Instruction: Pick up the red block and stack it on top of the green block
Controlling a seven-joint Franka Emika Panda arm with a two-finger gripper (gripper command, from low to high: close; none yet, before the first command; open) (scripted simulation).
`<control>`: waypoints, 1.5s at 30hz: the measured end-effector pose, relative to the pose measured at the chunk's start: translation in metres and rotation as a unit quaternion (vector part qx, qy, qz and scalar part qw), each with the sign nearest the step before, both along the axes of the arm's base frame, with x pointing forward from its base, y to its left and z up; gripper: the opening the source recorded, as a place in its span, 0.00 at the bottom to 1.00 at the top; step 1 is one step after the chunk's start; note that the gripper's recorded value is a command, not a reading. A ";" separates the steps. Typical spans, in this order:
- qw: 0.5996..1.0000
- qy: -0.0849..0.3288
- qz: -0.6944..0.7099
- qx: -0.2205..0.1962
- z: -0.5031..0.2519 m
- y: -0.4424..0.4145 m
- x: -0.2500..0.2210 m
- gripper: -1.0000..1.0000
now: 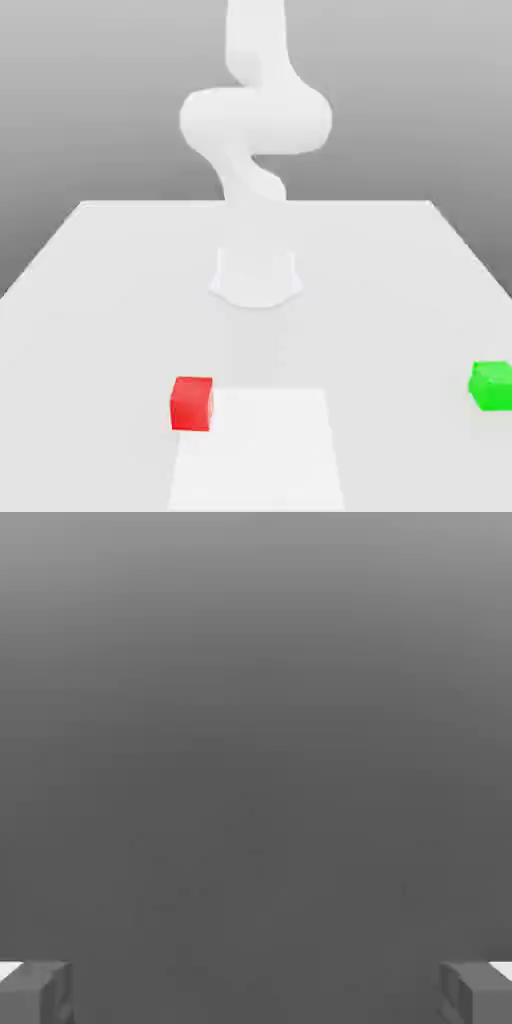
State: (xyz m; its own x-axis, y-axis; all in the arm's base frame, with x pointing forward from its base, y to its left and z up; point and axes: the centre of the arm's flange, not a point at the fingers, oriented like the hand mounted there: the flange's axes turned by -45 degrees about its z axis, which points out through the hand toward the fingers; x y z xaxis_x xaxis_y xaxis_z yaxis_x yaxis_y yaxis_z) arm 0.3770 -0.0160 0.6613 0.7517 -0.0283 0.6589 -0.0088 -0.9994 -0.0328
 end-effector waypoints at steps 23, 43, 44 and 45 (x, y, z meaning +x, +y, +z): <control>0.937 0.349 -0.017 -0.005 -0.476 -0.071 -0.014 0.50; 0.937 0.350 -0.018 -0.005 -0.473 -0.071 -0.014 0.00; 0.936 0.350 -0.019 -0.004 -0.468 -0.071 -0.015 0.00; 0.936 0.351 -0.019 -0.004 -0.462 -0.071 -0.016 0.00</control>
